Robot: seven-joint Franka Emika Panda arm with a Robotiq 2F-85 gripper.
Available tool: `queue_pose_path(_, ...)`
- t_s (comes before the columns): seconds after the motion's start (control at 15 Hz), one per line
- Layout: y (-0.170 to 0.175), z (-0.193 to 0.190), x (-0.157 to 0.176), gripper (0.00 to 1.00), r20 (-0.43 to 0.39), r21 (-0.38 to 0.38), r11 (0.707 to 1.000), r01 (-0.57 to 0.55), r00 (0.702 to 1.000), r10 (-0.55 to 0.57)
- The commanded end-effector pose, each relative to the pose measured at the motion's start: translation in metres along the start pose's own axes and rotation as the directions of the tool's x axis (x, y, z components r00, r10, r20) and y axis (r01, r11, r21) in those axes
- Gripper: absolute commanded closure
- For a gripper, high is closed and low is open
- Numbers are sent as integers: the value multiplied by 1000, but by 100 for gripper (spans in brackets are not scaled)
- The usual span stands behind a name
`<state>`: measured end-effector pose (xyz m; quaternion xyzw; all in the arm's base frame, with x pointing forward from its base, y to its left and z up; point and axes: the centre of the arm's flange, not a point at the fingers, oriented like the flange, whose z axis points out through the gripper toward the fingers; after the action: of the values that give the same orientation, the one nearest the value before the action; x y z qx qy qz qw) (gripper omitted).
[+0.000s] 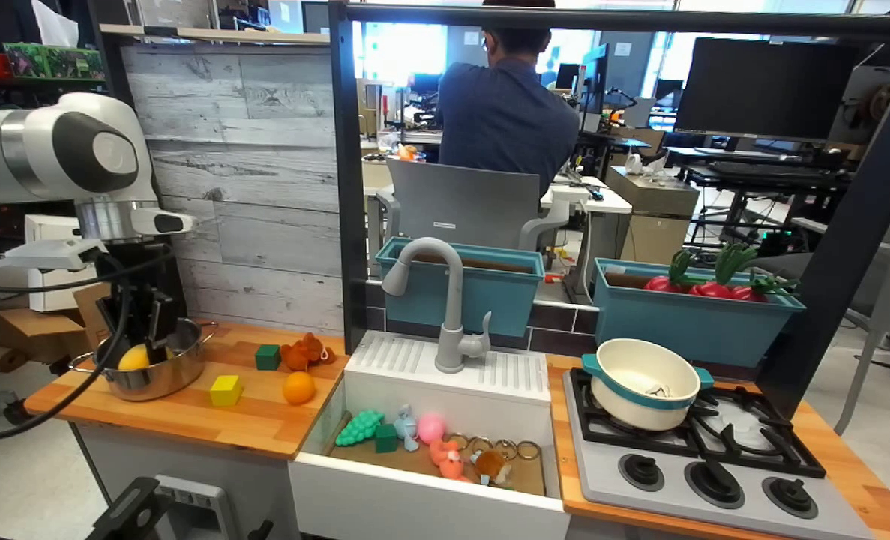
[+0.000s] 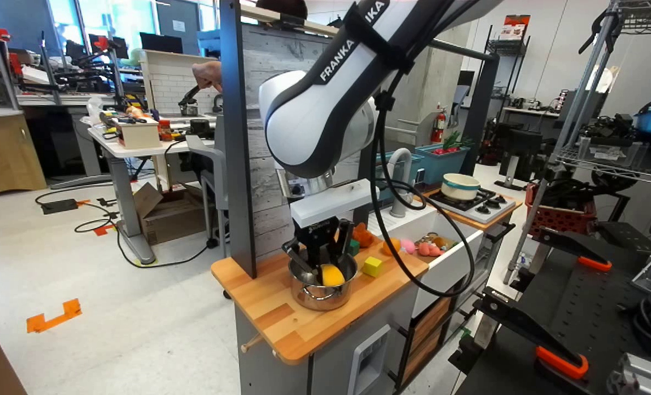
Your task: Remove the yellow plush toy from the silver pot, put it in the sink and put the yellow block, plastic orange and brown toy in the silver pot
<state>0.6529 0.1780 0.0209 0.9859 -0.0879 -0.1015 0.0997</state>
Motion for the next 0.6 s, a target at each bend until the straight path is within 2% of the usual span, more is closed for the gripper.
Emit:
queue_pose_path(0.0, 6, -44, -5, 97, -38, 26, 1000, -11, 999, 12)
queue_pose_path(0.13, 18, -82, -14, 94, -85, 40, 999, -14, 996, 18)
queue_pose_path(0.33, 38, -144, -29, 97, -172, 72, 997, -17, 985, 29)
queue_pose_path(0.53, 65, -202, -45, 95, -240, 134, 991, -23, 969, 55)
